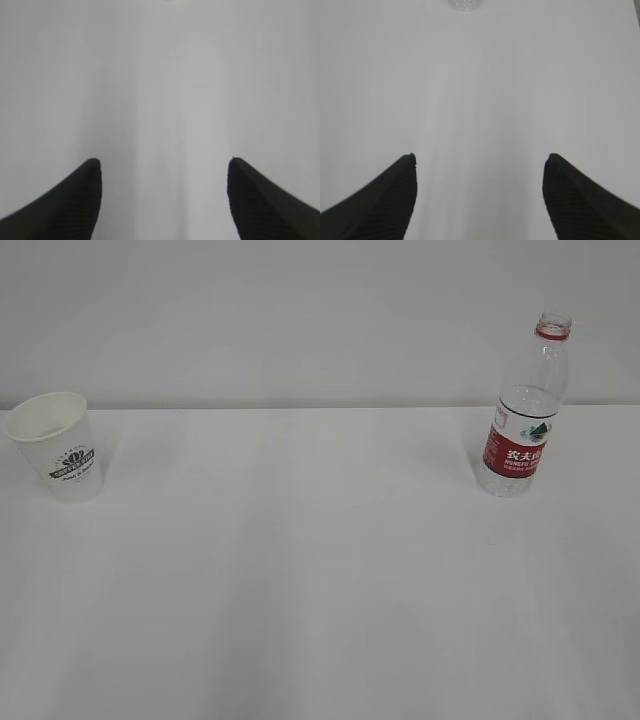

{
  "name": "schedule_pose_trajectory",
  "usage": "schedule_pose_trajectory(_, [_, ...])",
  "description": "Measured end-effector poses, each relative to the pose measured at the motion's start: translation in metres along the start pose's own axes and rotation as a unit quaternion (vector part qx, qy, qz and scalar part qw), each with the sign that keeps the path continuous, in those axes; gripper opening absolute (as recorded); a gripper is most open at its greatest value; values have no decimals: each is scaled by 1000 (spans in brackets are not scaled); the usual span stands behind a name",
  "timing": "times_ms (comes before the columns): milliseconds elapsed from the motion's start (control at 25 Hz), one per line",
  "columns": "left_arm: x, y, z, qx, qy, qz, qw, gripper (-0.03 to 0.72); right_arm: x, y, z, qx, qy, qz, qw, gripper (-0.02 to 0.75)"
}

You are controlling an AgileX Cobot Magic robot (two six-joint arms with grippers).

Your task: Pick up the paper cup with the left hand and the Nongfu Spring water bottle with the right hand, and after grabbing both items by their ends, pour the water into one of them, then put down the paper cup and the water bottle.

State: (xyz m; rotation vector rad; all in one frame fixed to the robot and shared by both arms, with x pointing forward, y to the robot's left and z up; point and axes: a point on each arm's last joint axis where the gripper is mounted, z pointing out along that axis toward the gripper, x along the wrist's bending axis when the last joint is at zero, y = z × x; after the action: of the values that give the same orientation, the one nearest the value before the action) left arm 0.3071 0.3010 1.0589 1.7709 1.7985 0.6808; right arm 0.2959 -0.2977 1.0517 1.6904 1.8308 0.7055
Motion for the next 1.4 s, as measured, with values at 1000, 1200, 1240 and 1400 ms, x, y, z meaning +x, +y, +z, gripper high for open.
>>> schedule_pose_trajectory(1000, [-3, -15, 6, 46, -18, 21, 999, 517, 1, -16, 2, 56, 4, 21, 998, 587])
schedule_pose_trajectory(1200, [-3, -21, -5, 8, -19, 22, 1000, 516, 1, -23, -10, 10, 4, 22, 1000, 587])
schedule_pose_trajectory(1240, [-3, -23, -8, -4, -19, 22, 1000, 516, 1, -25, -12, 3, 4, 22, 1000, 587])
schedule_pose_trajectory(1400, [-3, -30, -20, -44, -19, 23, 999, 516, 1, -28, -17, -14, 4, 23, 1000, 587])
